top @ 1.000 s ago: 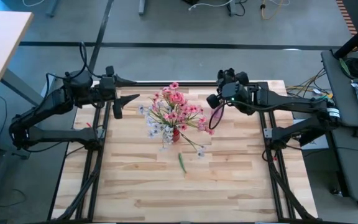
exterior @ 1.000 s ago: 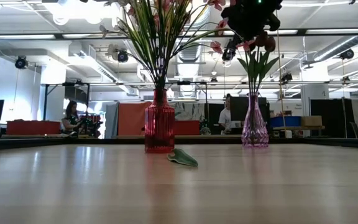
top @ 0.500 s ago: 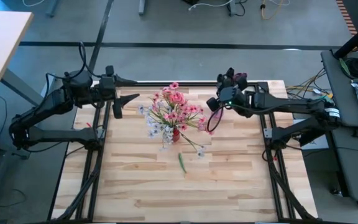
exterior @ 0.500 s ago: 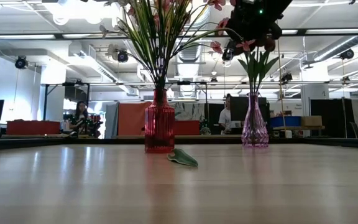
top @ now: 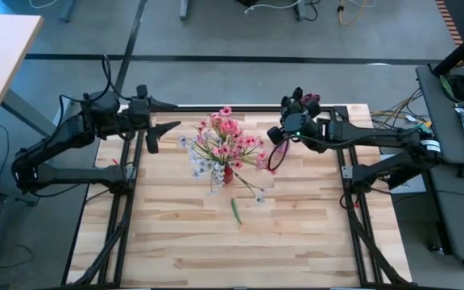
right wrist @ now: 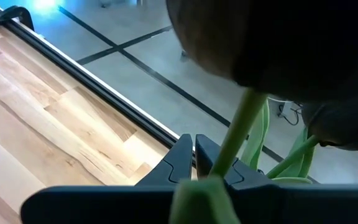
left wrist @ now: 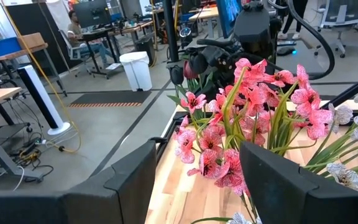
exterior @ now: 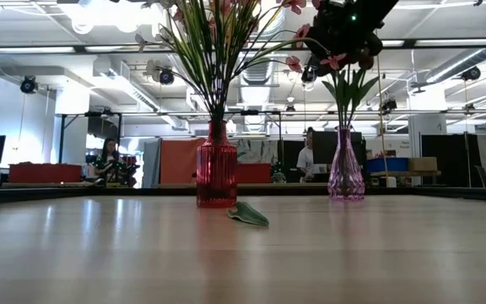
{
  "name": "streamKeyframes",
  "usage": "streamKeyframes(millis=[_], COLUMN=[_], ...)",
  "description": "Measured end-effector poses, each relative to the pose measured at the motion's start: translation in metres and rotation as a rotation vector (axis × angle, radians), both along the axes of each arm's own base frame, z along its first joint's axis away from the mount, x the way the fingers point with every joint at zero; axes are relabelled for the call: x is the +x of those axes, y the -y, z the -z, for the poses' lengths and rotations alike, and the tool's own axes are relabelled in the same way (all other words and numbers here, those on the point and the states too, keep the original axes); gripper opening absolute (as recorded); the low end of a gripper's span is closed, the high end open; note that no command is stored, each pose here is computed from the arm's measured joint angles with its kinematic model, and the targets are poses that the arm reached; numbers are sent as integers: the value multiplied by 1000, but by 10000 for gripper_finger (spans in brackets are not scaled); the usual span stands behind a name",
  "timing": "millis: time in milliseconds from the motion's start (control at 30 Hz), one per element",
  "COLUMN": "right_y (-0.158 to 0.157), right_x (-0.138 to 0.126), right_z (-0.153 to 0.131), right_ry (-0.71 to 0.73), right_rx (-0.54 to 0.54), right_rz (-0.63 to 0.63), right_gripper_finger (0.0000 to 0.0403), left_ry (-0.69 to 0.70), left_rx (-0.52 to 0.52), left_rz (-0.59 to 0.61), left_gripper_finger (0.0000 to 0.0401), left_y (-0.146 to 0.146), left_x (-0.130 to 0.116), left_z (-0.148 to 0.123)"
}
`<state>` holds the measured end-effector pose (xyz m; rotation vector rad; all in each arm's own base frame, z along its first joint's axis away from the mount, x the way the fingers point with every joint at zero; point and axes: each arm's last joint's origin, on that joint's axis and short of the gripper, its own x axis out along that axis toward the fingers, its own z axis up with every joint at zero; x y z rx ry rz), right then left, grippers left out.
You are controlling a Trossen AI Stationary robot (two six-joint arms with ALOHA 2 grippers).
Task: Sort flowers into vase by color
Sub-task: Put the black tulip into the violet vase
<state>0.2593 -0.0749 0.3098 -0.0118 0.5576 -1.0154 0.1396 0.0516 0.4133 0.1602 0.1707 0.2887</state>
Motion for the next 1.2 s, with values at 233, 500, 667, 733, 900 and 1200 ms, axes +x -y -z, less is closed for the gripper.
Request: streamKeyframes(millis=[233, 500, 667, 733, 900, 1200], right_y=[0, 0, -1, -2, -9, -20], right_x=[0, 0, -2, -2, -8, -27], right_z=[0, 1, -2, -8, -23, -62], right_ry=[9, 9, 21, 41, 64, 129], right_rx=[6, 14, 17, 13, 12, -37], right_rz=[5, 2, 5, 1, -17, -78], right_gripper_finger=[13, 92, 169, 193, 233, 263], left_ry=[0, -1, -2, -1, 1, 98], left_rx=[0, 0, -5, -11, -15, 17], left_rz=[0, 0, -1, -1, -2, -1], left_gripper_finger=[215, 215, 215, 215, 215, 215], left_y=[0, 0, 0, 0, 0, 1], left_x=[0, 0, 0, 0, 0, -2], left_z=[0, 0, 0, 0, 0, -14])
